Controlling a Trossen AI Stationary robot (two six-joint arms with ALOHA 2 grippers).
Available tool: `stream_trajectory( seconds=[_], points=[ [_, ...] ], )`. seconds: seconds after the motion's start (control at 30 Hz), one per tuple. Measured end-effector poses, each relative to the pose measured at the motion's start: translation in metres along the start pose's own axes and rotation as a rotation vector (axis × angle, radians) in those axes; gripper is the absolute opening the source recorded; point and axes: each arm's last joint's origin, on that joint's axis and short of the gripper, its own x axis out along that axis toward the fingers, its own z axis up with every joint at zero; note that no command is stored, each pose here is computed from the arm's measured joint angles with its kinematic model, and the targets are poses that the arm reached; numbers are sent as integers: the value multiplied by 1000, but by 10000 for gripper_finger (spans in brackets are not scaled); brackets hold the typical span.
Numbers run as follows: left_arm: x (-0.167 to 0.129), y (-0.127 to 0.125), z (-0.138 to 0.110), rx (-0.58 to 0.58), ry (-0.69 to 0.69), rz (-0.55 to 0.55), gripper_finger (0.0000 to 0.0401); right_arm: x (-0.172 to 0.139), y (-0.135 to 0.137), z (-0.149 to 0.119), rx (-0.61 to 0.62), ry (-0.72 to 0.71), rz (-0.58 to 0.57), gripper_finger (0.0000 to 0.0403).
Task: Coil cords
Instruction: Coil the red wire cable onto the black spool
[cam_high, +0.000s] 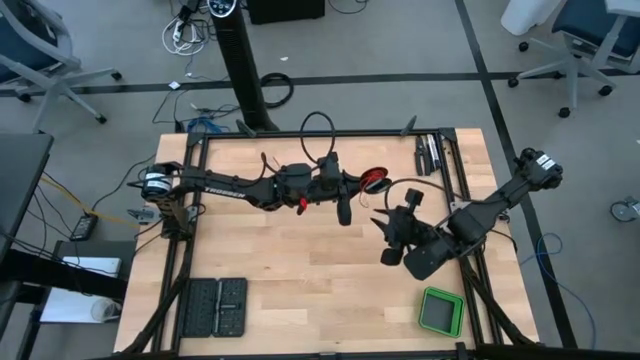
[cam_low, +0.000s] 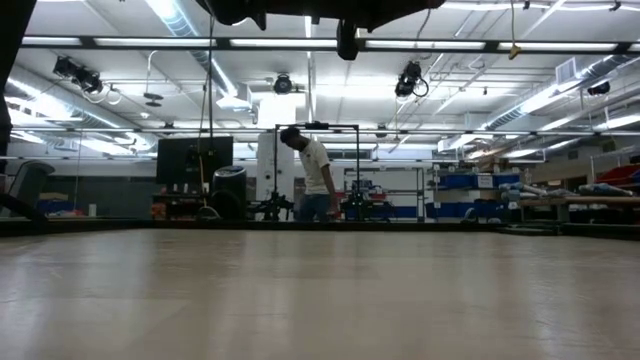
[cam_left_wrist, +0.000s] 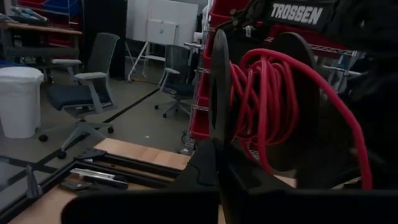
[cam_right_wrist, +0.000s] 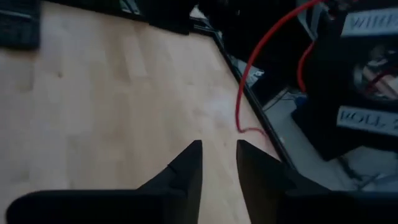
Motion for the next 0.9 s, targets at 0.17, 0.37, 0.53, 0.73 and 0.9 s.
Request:
stream_trajectory(
  seconds=[0.17, 0.37, 0.53, 0.73, 0.9],
  points=[
    [0, -1, 1, -2, -11, 8, 1, 13, 7, -11, -17, -18, -39, 120],
    [-1, -4, 1, -7, -19, 6, 1, 20, 8, -12, -58, -66, -133, 120],
    [-1, -4, 2, -9, -29, 15, 1, 20, 9, -5, -68, -104, -139, 114],
    [-1, -4, 4, -13, -52, 21, 1, 22, 9, 2, -73, -135, -141, 111],
    [-1, -6, 4, -13, -48, 17, 1, 22, 9, 2, -98, -131, -143, 48]
  ],
)
